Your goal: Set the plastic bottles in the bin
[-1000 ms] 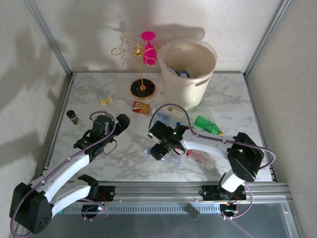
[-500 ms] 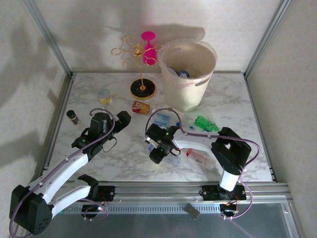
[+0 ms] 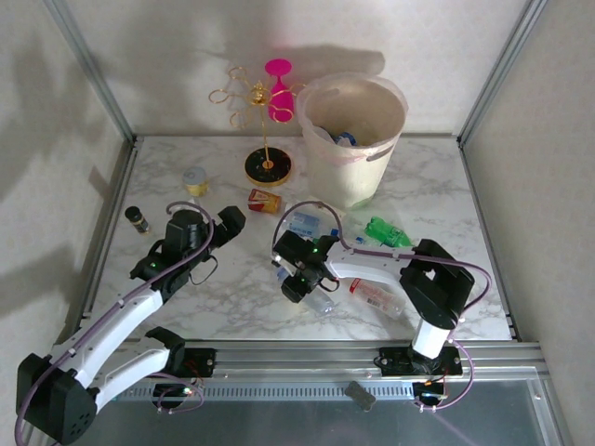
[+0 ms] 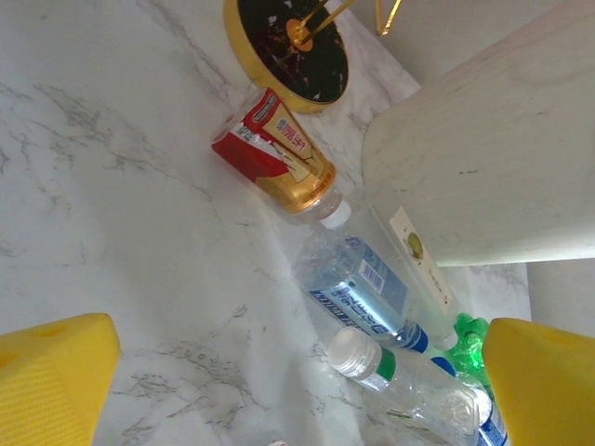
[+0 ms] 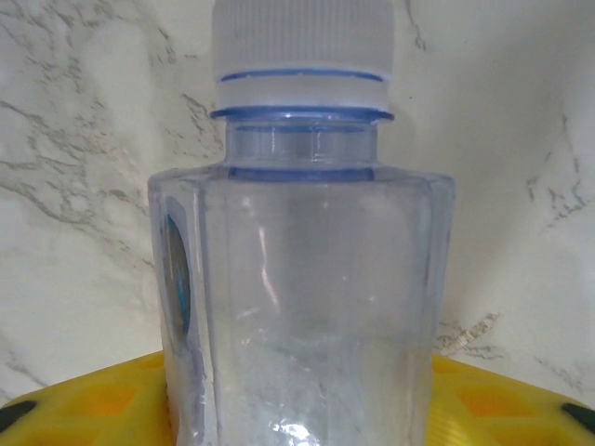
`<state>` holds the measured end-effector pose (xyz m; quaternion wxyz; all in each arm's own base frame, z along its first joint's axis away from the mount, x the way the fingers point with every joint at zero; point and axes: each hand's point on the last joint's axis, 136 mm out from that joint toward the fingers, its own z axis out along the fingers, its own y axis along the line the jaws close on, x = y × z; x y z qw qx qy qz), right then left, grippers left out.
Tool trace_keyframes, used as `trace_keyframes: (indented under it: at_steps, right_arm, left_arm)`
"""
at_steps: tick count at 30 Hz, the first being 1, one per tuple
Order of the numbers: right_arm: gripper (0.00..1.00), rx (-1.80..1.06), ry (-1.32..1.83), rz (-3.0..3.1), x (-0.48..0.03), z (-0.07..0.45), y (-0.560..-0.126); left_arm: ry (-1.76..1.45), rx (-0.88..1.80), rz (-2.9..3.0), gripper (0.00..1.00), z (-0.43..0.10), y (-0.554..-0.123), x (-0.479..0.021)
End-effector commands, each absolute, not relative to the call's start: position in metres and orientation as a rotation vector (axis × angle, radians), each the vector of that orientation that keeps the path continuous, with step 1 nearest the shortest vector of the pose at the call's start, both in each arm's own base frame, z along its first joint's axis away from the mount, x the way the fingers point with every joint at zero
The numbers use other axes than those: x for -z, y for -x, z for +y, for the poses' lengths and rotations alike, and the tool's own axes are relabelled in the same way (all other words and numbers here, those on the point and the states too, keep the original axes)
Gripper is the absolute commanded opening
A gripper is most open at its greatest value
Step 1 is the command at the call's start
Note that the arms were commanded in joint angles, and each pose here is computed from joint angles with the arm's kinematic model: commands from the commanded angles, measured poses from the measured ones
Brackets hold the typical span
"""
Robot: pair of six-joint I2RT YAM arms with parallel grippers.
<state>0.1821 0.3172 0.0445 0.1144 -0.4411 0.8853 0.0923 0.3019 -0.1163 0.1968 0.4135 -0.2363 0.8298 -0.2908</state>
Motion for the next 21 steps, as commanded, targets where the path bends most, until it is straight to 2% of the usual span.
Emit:
trace_keyframes:
  at_steps: [1, 6, 12, 17, 21]
  right_arm:
    - [0.54, -0.353, 1.242, 2.520, -0.080, 0.326, -0.183]
    - [0.51, -0.391, 1.088, 2.364, -0.146, 0.329, -0.205]
    - [0.51, -0.554, 0.871, 2.119, -0.254, 0.322, -0.230]
    - [0.50, -0.661, 0.677, 1.913, -0.343, 0.299, -0.252]
    - [0.49, -0.678, 0.484, 1.768, -0.407, 0.263, -0.282]
  left_arm:
    - [0.515, 0.775, 2.034, 1.00, -0.120, -0.301, -0.232]
    - [0.374, 0.830, 1.945, 0.99, -0.129, -0.293, -0.288]
    - [0.213, 0.883, 1.846, 0.99, -0.142, -0.281, -0.354]
    - [0.163, 0.862, 1.773, 0.99, -0.138, -0.276, -0.391]
    - [0.164, 0.857, 1.740, 0.99, -0.137, -0.277, -0.399]
